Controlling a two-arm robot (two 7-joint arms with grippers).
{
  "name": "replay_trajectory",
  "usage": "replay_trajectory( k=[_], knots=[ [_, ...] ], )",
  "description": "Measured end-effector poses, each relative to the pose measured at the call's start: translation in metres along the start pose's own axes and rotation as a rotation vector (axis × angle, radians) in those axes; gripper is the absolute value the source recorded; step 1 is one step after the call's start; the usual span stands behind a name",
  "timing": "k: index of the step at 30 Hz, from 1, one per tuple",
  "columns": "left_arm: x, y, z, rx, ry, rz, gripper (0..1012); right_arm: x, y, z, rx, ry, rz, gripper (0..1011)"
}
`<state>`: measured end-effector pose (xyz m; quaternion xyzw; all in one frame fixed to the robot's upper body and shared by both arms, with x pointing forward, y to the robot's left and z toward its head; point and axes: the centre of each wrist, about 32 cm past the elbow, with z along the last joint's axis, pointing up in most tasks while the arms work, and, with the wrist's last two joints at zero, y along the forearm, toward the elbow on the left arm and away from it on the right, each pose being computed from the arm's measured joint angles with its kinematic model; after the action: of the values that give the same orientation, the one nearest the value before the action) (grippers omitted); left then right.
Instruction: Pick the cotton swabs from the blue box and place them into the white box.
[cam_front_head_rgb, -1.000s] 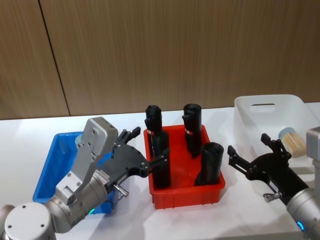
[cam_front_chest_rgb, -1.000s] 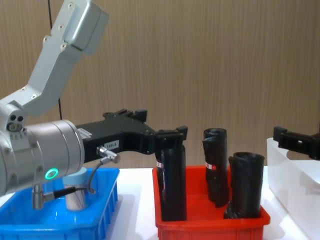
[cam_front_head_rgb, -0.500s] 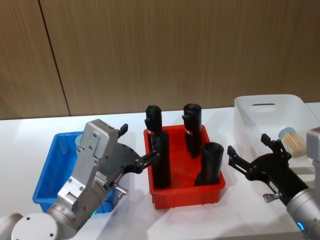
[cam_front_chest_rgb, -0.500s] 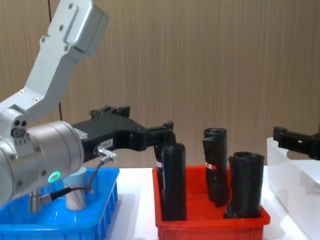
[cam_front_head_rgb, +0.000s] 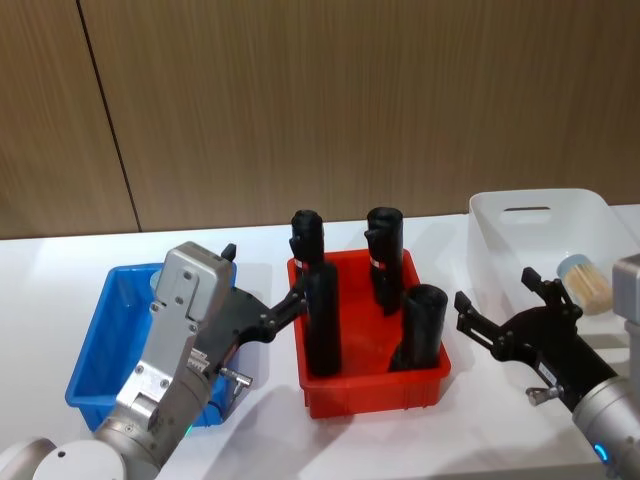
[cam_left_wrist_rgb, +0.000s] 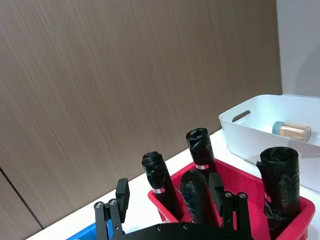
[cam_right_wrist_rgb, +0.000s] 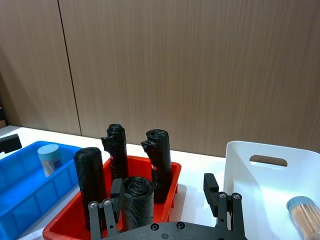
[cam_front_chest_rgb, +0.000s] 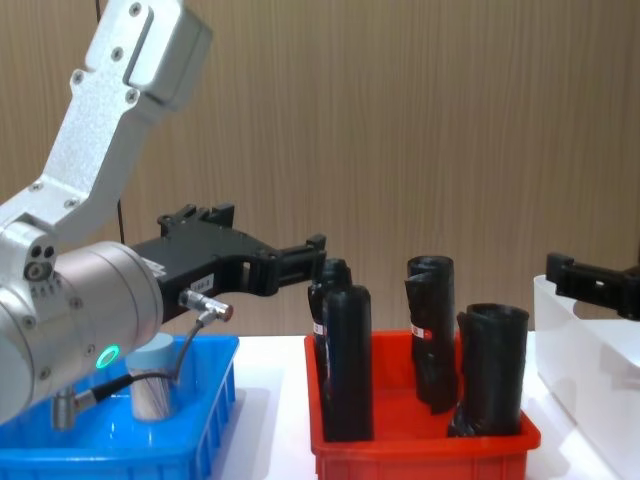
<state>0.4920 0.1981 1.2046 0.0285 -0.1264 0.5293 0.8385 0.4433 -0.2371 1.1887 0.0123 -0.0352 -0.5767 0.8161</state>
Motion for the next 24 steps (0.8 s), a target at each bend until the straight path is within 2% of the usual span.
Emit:
replay_trajectory(
  k=[14,24],
  knots=[
    [-0.0001,0.0002,0.0000,0.000,-0.001,0.003,1004,0.0004,0.0002,-0.0001,-0.002,0.000,0.005,1002],
    [0.0002,0.0001,0.0001,0.000,-0.001,0.004,1004,0.0057,0.0044,-0.0009,-0.046,0.009,0.069,1002]
  ],
)
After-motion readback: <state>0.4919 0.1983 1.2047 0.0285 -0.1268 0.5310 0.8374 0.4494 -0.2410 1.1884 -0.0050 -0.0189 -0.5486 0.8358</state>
